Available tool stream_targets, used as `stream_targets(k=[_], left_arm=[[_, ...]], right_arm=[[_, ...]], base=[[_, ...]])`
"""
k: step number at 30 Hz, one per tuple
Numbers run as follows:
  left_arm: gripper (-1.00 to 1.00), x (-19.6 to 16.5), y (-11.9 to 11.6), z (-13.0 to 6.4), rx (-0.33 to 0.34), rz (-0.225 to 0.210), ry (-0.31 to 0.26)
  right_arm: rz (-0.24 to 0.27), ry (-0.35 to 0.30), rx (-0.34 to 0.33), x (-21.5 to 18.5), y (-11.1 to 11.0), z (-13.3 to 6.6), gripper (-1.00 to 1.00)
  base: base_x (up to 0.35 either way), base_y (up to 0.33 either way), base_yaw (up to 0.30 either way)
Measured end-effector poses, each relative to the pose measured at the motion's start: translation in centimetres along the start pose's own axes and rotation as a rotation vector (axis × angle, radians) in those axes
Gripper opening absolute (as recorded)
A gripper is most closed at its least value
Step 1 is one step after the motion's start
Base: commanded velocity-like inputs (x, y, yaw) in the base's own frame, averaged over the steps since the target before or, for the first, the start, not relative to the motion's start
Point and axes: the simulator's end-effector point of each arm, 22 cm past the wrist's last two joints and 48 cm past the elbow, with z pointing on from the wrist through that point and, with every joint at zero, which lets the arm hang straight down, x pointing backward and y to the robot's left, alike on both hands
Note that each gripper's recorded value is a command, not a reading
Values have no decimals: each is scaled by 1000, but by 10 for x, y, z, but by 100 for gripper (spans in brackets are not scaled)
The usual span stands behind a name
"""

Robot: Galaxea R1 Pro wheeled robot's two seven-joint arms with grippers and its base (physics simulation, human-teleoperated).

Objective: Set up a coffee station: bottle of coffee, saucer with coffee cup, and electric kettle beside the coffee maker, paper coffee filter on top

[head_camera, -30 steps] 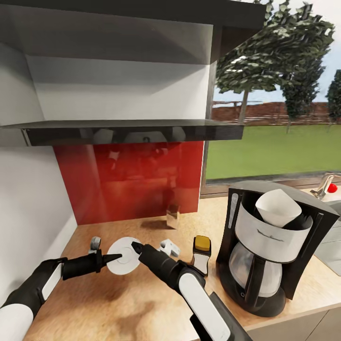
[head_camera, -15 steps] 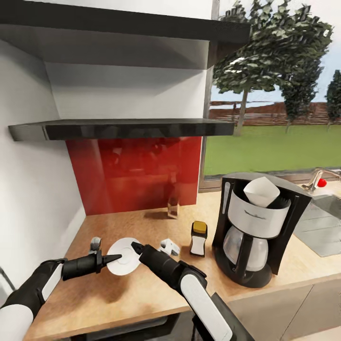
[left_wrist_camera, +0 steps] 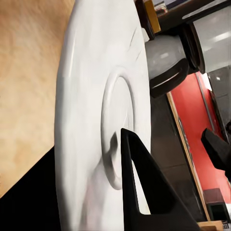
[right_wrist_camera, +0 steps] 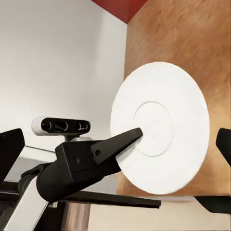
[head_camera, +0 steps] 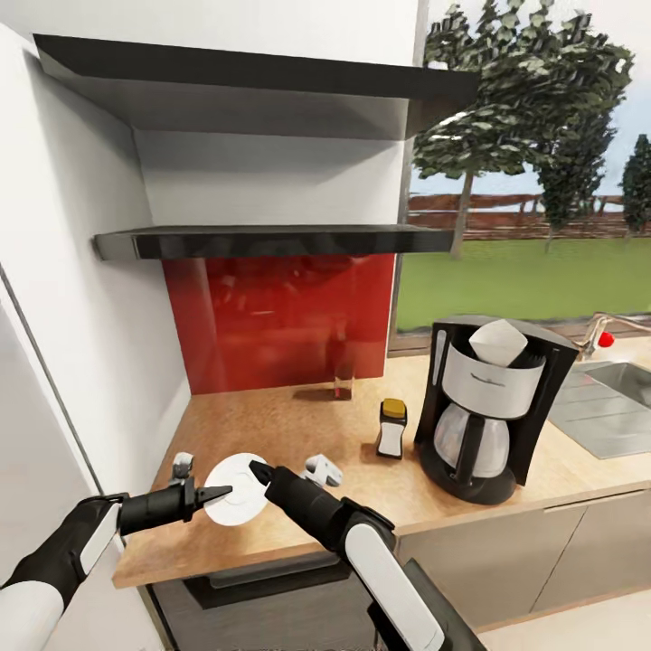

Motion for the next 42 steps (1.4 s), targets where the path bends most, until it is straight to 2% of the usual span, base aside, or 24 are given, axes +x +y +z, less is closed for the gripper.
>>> stream_targets(k=[5,11,19,33,42], left_arm=[[-100,2,0,1,2,-1,1],[-100,2,0,2,2,-2,2],[-100,2,0,2,3,-3,1],[-100,3,0,3,1,-3,5],[-100,2,1,0,-3,-2,3]], right_arm=[[-11,0,20,-2,-13,-2,100],[-9,-7,-50,-4,5,-3,100],[-10,-9,-71,-5,11,-4,100],[-10,-5,-59,-4,5,-3,100],[-21,-5,-41,-6,-6,-5,100]], base=[[-4,3,0],[0,0,0],[0,0,0],[0,0,-4],[0,0,-249]])
